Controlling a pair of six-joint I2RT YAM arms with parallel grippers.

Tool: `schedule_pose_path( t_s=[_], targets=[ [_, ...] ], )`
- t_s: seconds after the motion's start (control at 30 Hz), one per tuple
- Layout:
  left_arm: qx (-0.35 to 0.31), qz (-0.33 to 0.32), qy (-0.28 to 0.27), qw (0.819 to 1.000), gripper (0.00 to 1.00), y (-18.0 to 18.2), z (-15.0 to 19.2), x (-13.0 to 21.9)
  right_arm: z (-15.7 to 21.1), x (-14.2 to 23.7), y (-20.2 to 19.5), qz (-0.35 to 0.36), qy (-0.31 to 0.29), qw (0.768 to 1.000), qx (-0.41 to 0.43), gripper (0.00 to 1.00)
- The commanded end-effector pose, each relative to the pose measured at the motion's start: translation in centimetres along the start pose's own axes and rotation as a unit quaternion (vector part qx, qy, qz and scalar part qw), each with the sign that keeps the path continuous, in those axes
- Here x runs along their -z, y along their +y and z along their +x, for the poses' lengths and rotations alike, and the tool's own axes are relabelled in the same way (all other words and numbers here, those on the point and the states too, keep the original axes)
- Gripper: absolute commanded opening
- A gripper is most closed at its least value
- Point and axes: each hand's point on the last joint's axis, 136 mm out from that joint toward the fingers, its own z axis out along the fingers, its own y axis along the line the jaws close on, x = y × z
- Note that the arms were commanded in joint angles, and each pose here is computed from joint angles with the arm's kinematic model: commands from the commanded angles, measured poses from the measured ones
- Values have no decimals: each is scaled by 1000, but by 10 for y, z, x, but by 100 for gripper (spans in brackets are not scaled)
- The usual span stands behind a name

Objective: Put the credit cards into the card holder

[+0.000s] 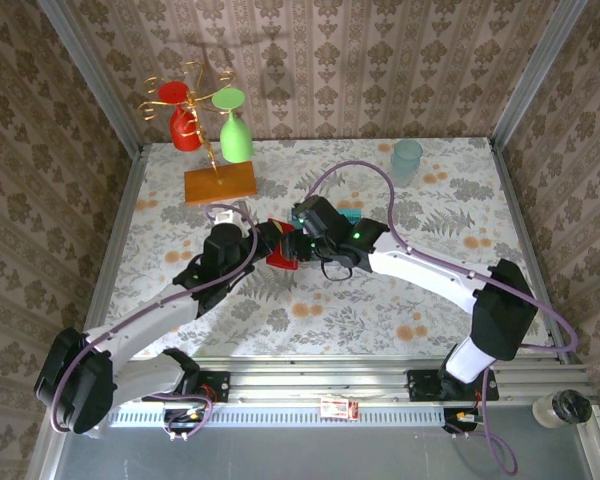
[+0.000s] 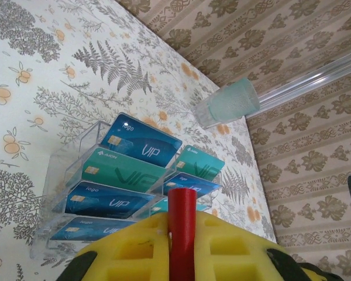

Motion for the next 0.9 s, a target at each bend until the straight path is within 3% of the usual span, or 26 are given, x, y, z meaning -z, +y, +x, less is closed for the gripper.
schedule_pose_path(
  t_s=[0.0,0.13,0.3,0.4,0.47,0.57,0.8,0.87],
  targets=[
    [11,30,-14,999,0,-17,-7,2,8,-14,-40,89,-6,996,2,27],
    [13,34,-13,999,0,-19,-6,3,20,-21,-52,96,0,995,-9,1],
    [11,34,-14,999,0,-20,-7,9,41,-25,-90,112,17,992,-53,0],
    [7,35,-15,999,0,-21,-8,11,47,-20,-99,82,16,993,-85,0],
    [2,36,-12,999,0,-20,-7,11,48,-13,-93,47,17,994,-95,10],
    [3,45,-7,999,0,-18,-3,10,47,6,-80,0,13,994,-105,38],
    [39,100,-10,994,0,-29,-6,1,28,53,-36,-153,-54,977,-138,71],
    [47,107,-12,993,0,-32,-8,0,17,61,-28,-176,-72,972,-141,76]
  ],
)
